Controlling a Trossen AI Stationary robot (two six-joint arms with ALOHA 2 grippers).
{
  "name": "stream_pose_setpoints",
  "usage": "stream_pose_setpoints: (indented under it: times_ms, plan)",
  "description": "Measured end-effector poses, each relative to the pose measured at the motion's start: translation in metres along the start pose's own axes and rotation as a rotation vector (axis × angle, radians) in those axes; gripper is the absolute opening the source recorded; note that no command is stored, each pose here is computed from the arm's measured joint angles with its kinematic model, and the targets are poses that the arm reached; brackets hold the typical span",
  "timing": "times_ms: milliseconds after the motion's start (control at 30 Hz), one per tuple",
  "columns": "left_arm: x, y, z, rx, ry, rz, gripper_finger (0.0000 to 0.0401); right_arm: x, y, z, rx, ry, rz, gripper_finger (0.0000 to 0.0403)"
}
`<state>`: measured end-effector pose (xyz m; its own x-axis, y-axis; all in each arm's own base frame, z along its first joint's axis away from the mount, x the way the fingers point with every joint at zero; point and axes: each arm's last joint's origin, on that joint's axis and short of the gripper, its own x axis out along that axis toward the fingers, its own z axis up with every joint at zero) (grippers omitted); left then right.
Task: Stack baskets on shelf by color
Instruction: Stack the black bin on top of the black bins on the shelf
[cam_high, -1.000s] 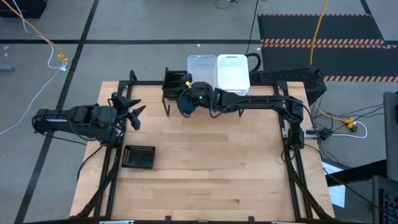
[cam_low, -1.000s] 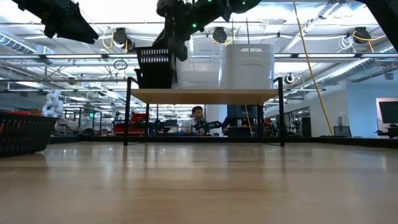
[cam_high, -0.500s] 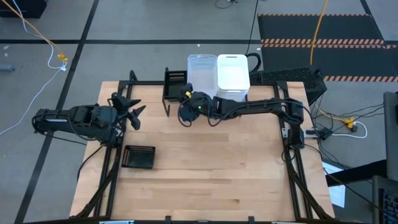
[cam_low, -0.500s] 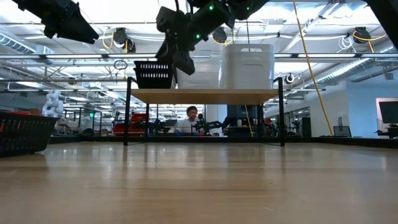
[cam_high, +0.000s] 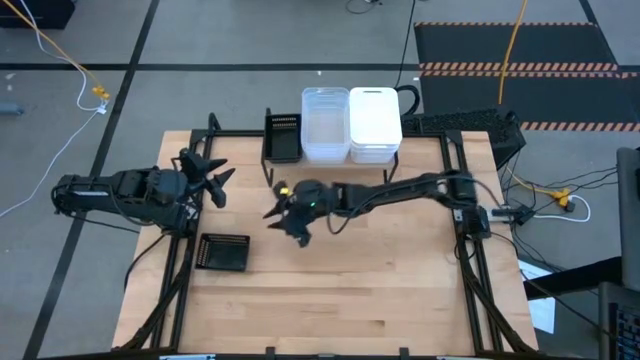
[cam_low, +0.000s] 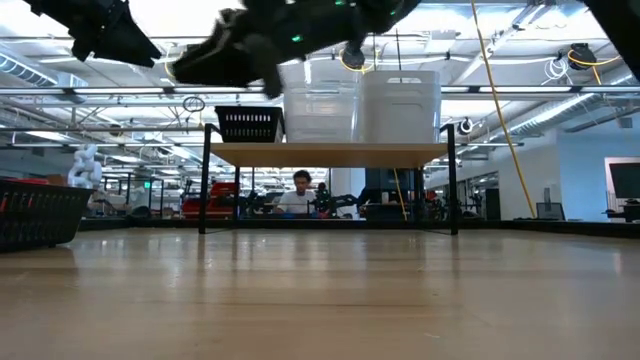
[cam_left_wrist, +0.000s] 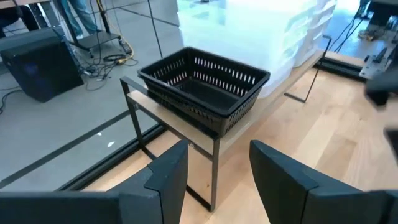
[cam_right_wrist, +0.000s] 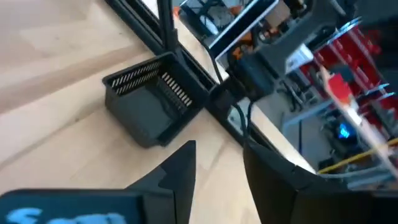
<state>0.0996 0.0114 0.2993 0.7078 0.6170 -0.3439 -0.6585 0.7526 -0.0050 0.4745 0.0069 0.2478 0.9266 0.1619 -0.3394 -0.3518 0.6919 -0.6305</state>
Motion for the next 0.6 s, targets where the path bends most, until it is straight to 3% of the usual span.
stream_pose_setpoints:
  times_ms: [100, 333, 467, 600]
  plan:
    - [0.0, -0.001, 0.003, -0.016, -0.022, -0.007, 0.0175, 0.024, 0.003, 0.007, -0.018, -0.032, 0.032, 0.0145]
    - [0.0, -0.001, 0.005, -0.013, -0.043, 0.001, 0.0175, 0.078, 0.022, -0.008, 0.04, 0.042, 0.303, 0.0184]
    - [0.001, -0.002, 0.004, -0.002, -0.036, 0.006, 0.0175, 0.094, 0.02, -0.011, 0.025, -0.015, 0.284, 0.02]
    - [0.002, -0.003, 0.004, 0.014, -0.027, 0.01, 0.0175, 0.112, 0.032, -0.032, 0.012, -0.026, 0.272, 0.0203]
